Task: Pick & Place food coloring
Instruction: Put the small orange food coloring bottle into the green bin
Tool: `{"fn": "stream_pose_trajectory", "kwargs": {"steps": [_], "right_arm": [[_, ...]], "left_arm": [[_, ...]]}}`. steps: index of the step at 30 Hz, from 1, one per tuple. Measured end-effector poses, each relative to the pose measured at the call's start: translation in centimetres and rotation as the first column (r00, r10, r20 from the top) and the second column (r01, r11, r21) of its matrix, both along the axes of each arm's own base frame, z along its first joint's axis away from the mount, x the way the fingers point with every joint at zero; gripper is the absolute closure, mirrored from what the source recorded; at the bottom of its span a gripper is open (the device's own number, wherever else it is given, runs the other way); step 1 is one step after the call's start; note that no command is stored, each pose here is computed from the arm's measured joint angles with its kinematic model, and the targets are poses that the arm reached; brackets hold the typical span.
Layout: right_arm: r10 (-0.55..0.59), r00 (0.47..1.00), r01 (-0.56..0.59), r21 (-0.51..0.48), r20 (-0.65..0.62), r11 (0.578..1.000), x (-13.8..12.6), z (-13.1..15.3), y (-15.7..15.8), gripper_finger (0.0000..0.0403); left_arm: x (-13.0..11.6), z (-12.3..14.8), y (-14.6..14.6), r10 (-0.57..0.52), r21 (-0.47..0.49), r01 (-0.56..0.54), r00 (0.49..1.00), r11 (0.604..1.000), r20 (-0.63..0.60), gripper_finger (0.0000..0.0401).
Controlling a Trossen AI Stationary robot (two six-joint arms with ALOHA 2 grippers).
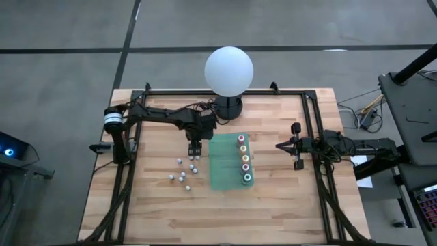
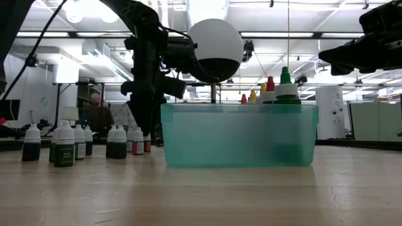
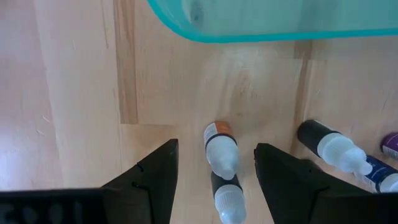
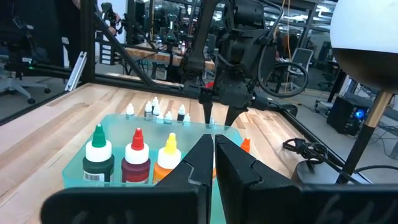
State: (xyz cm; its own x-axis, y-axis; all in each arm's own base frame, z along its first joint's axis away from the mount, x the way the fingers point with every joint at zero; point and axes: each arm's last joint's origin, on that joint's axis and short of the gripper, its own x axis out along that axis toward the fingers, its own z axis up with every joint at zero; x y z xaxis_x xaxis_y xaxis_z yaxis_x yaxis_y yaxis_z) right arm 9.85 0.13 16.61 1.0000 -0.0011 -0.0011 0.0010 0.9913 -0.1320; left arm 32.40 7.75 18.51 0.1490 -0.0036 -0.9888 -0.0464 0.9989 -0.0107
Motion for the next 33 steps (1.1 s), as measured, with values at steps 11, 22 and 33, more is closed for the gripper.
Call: {"fn": "stream_pose_trajectory", "kwargs": {"steps": [11, 22, 33], "right_arm": [[0.000, 1.000, 0.000, -0.001, 0.000, 1.000, 0.00, 0.00, 0.00, 0.0394], [-0.001, 1.000, 0.001, -0.001, 0.000, 1.000, 0.00, 0.00, 0.00, 0.0394], [-0.001, 1.000, 0.001, 0.000, 0.000, 1.000, 0.00, 0.00, 0.00, 0.0394]], "left_arm": [[-0.23, -0.58, -0.06, 0.001, 0.001, -0.001, 1.000, 1.000, -0.005, 0.0247], [-0.16, -0.77, -0.04, 0.001, 0.005, -0.001, 1.000, 1.000, 0.010, 0.0278], [-0.14, -0.76, -0.05, 0.000, 0.004, 0.000, 1.000, 1.000, 0.012, 0.0314]]}}
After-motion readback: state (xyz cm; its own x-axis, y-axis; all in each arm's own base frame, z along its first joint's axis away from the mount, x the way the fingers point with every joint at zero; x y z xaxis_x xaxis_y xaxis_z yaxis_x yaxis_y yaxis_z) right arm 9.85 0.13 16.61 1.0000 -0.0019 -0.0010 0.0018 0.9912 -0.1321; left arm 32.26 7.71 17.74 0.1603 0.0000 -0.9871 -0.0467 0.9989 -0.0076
